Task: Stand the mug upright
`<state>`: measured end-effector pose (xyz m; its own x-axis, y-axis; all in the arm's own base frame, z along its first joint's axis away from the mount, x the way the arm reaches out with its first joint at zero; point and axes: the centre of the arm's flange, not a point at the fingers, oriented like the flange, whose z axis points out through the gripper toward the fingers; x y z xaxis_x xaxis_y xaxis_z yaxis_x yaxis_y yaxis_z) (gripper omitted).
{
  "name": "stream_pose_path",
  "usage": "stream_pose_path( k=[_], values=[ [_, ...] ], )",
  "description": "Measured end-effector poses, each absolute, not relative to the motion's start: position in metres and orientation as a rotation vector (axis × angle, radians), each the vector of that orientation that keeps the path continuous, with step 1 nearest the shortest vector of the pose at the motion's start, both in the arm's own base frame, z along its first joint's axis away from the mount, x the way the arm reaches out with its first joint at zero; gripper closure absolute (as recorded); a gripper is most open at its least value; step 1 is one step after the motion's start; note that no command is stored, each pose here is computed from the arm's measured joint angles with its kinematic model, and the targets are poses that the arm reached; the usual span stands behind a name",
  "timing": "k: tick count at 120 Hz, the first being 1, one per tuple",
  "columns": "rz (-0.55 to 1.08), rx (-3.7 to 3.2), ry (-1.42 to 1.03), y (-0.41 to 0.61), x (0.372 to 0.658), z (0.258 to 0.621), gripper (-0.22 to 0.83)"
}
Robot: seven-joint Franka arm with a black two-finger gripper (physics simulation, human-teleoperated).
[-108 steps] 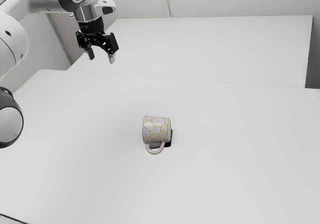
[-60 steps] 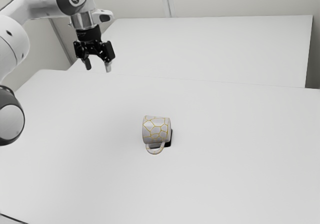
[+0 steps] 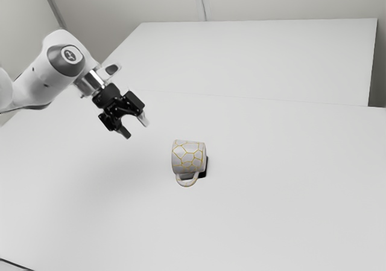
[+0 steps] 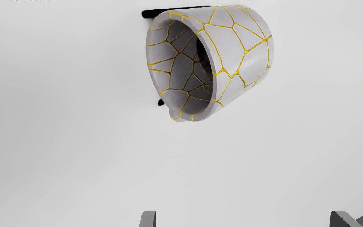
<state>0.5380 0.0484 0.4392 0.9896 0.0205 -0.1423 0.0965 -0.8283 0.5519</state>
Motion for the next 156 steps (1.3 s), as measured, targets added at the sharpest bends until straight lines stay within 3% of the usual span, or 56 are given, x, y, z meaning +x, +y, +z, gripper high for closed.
stream_pose_path(
  k=[49,120,156],
  values=[
    [0.029,2.339,0.261,0.020,0.535,0.345,0.00],
    [0.130,2.131,0.293,-0.007,0.534,0.297,0.00],
    [0.196,2.079,0.254,-0.010,0.531,0.294,0.22]
  ],
)
